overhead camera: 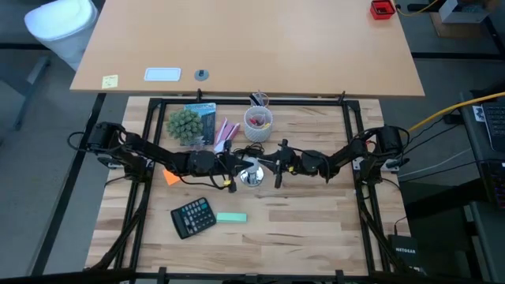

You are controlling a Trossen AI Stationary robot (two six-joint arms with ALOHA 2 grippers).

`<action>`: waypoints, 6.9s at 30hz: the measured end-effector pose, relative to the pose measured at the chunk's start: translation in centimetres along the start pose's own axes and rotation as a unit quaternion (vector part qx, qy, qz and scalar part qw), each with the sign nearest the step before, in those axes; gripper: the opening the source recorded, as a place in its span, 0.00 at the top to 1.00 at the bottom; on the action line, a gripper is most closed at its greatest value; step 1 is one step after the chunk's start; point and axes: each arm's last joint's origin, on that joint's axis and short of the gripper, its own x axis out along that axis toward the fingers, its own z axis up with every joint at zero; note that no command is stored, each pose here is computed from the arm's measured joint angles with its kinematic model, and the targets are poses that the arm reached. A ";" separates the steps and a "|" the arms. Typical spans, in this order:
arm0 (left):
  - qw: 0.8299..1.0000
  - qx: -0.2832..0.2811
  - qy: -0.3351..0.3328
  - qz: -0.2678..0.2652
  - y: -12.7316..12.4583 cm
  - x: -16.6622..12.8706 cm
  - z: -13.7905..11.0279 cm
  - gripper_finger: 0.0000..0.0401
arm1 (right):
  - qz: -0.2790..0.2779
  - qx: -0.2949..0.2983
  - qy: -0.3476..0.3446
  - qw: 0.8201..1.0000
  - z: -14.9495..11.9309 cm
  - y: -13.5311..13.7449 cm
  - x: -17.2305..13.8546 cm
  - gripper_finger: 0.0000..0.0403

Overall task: Screw lightbulb
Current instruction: Insert the lightbulb into the lamp

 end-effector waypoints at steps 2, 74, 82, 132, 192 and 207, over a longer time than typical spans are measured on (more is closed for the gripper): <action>1.000 0.000 0.000 0.000 0.0 0.0 0.0 1.00 | 0.006 0.000 0.001 1.000 0.0 0.0 0.0 0.84; 0.995 0.064 0.008 0.070 -1.0 -0.5 0.0 1.00 | -0.012 0.026 -0.011 1.000 0.1 0.0 -0.1 0.84; 0.994 0.053 0.008 0.091 0.3 -0.1 0.0 1.00 | -0.042 0.027 -0.015 0.999 0.2 -0.2 -0.1 0.84; 0.993 0.030 0.001 0.115 1.7 0.2 0.1 1.00 | -0.084 0.064 -0.011 0.994 0.3 -1.8 0.5 0.84; 0.981 0.054 0.037 0.181 0.5 -0.8 0.2 1.00 | -0.068 0.053 0.046 0.995 0.7 -1.3 2.7 0.84; 0.973 0.024 0.035 0.226 0.3 -1.1 0.2 1.00 | -0.068 0.053 0.047 0.995 0.7 -1.3 2.7 0.84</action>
